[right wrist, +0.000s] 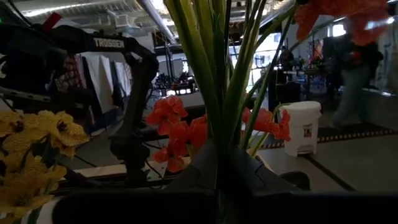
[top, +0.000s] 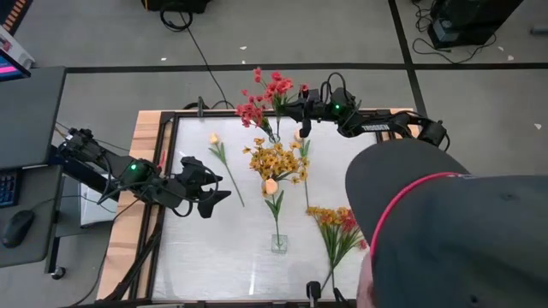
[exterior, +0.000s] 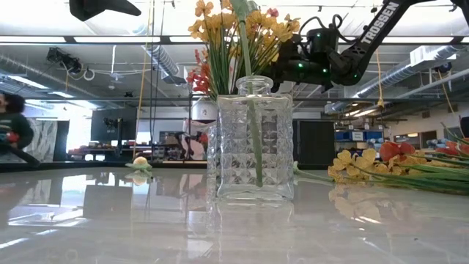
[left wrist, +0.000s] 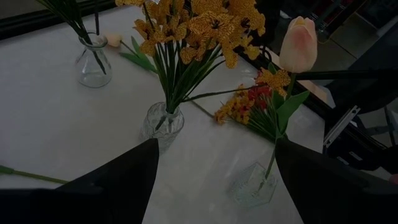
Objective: Sort flowers into vase by color
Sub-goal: Put the top red flowers into the top transparent vase
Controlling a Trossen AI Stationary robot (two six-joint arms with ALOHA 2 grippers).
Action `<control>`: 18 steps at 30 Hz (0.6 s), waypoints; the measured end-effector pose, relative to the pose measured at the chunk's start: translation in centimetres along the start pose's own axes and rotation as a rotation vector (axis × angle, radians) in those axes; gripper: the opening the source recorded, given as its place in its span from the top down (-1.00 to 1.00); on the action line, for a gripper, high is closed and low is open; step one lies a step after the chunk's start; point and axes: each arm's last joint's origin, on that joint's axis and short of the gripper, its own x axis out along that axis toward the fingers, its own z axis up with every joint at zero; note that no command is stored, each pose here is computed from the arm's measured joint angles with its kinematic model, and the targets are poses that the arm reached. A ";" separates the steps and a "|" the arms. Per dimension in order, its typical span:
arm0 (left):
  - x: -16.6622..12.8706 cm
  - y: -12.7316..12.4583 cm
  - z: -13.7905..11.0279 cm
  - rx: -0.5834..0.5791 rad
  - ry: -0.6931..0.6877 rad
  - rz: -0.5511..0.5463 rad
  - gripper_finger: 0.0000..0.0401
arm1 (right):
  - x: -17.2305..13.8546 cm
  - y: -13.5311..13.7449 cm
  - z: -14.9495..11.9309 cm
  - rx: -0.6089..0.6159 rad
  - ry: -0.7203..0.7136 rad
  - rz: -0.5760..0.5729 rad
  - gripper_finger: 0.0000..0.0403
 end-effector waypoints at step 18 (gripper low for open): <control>0.0 0.0 0.0 -0.001 -0.001 0.000 -0.63 | 0.6 0.2 -1.2 0.028 0.014 -0.027 0.91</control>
